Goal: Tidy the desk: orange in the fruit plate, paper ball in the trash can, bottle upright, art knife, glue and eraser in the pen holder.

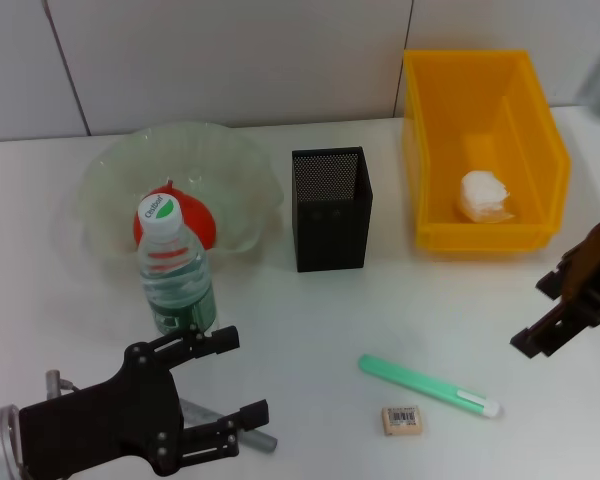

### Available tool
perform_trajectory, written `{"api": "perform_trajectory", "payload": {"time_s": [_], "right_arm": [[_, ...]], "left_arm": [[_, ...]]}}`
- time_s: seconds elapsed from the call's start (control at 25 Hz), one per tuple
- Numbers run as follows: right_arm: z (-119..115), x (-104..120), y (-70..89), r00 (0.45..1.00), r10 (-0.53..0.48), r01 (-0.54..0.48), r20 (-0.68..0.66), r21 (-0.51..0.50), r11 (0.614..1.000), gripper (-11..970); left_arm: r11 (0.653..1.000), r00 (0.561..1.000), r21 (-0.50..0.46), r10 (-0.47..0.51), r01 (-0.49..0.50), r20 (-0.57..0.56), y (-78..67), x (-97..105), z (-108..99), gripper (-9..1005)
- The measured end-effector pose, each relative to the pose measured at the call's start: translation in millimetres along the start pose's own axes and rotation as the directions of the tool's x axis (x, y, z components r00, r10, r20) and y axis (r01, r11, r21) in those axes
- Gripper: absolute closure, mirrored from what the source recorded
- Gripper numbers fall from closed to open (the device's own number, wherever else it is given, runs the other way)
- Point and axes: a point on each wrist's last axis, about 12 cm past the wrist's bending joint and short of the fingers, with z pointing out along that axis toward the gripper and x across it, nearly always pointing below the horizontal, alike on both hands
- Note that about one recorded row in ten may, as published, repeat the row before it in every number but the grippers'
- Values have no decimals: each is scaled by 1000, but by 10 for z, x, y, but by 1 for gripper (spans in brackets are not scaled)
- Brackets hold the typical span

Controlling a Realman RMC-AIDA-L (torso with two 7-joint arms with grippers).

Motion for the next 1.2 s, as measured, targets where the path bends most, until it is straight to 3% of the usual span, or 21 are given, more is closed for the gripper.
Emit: {"api": "perform_trajectory", "payload": {"time_s": [0.2,0.52,0.84,1.2], "right_arm": [[217,-203,151,996,-65,66,-61,15,998,119],[515,-294,316,978,-169,171,-122,8,985,119],[788,-323,325,960,-214,226,-183,45,973,142],[912,-351,321,957,-222,234,-188,42,971,183]], "left_arm": [[1000,1000,-1,-4,4,4,1,2,11,198],[1000,1000,0,0,0,3,19,-13,11,198],[1000,1000,1,1,-1,3,17,-11,18,198],[1000,1000,4,2,-2,6,17,-16,22,198]]}}
